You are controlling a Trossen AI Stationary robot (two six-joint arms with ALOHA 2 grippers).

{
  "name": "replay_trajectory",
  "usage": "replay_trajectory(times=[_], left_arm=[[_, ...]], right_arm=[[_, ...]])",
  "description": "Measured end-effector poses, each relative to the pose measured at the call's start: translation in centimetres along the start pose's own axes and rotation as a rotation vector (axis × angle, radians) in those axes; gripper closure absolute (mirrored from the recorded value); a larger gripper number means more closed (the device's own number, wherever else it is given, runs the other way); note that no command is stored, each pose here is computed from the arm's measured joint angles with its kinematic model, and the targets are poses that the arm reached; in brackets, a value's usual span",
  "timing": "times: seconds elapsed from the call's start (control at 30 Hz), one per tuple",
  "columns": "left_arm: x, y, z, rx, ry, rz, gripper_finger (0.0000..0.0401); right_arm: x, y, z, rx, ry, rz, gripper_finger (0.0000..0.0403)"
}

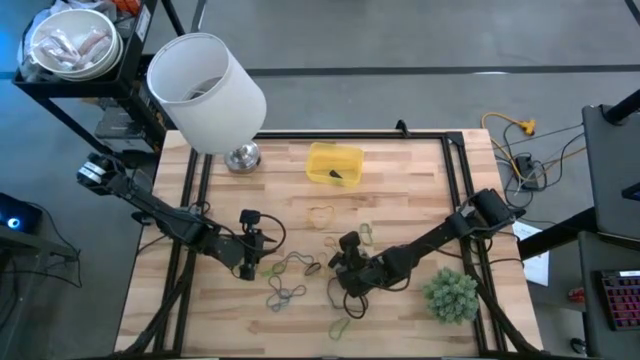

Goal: Pick and place rubber bands into bin
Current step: Put the black rubber band into the yellow bin

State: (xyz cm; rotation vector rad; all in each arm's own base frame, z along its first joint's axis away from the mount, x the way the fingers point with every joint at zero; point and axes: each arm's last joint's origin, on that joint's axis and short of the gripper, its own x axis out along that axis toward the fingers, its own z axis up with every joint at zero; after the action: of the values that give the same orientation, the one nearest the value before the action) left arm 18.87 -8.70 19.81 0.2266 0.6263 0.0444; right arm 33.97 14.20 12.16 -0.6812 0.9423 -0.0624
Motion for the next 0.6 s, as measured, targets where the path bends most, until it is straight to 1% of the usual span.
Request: replay_trajectory(times=[0.43,0.6], left_arm=[[0.0,0.0,0.0,0.0,0.0,0.0,0.03],[0.0,0.0,0.0,0.0,0.0,0.0,0.03]], right_arm=[[0.49,-0.75,-0.09,0.022,0.006,-0.009,0.0335],[0.69,-0.92,-0.04,0.036,-0.008,0.042,0.0335]])
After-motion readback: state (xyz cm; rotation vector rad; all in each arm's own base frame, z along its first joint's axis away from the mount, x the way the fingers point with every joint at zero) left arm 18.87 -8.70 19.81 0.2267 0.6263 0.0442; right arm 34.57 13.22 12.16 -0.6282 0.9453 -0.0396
